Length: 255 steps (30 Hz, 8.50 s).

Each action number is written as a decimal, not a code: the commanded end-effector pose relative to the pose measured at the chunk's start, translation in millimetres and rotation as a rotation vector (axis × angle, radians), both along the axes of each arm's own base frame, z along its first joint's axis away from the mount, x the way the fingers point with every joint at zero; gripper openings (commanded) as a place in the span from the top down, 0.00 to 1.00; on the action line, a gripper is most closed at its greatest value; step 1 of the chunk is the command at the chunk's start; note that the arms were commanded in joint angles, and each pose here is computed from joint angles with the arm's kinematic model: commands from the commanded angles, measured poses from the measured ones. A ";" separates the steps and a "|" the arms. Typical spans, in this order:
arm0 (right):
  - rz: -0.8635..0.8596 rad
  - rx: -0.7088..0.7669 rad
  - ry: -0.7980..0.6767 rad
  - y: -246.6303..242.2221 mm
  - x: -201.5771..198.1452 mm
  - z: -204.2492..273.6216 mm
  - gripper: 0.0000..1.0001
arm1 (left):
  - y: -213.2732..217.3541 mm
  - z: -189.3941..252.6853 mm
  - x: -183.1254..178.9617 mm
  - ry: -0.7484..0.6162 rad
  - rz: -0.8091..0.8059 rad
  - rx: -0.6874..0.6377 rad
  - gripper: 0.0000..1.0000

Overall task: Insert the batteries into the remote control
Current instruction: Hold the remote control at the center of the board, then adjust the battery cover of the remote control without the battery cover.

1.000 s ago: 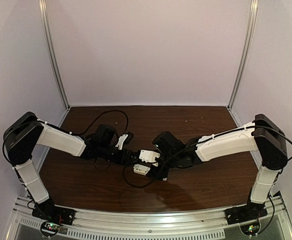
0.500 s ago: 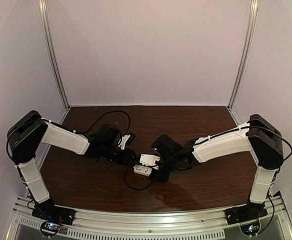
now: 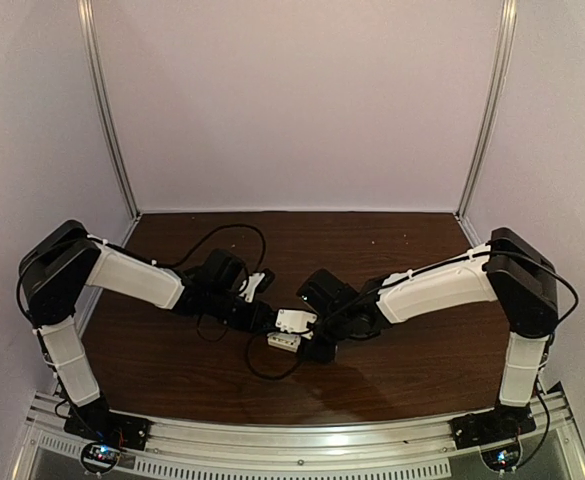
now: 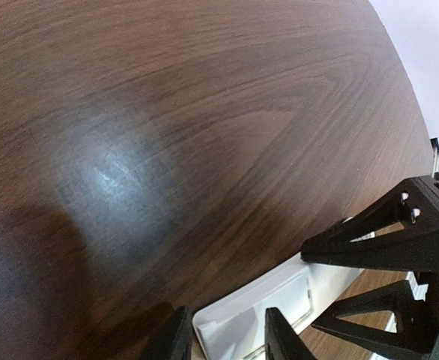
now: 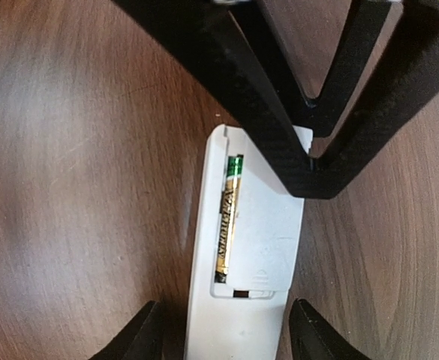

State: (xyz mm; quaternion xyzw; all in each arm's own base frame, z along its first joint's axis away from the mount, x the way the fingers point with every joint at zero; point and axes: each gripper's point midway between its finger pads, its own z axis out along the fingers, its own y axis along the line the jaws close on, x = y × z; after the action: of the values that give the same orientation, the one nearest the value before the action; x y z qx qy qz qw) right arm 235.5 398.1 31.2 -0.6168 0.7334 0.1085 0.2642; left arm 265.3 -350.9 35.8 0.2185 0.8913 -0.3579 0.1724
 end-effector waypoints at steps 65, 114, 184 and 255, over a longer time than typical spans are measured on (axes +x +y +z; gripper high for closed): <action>-0.170 -0.049 0.040 7.9 19.8 -21.2 0.94 | 6.1 -14.2 -32.5 0.042 -0.044 0.150 0.87; -0.123 -0.078 -0.006 10.4 13.7 -25.0 0.96 | -28.7 30.7 -5.0 -0.056 -0.048 0.044 0.52; -0.144 0.068 -0.005 -9.0 9.8 10.9 0.22 | -33.3 56.3 27.7 -0.166 0.018 0.024 0.48; -0.139 0.074 0.101 -11.3 2.7 -7.6 0.62 | 13.2 -19.7 24.7 -0.114 0.073 0.278 0.56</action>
State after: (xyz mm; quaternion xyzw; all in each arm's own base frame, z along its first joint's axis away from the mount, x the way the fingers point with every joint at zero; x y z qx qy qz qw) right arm 234.7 382.9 25.8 -0.5556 0.7766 0.1438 0.2598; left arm 300.4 -344.9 22.7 0.2180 0.9253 -0.2271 0.2116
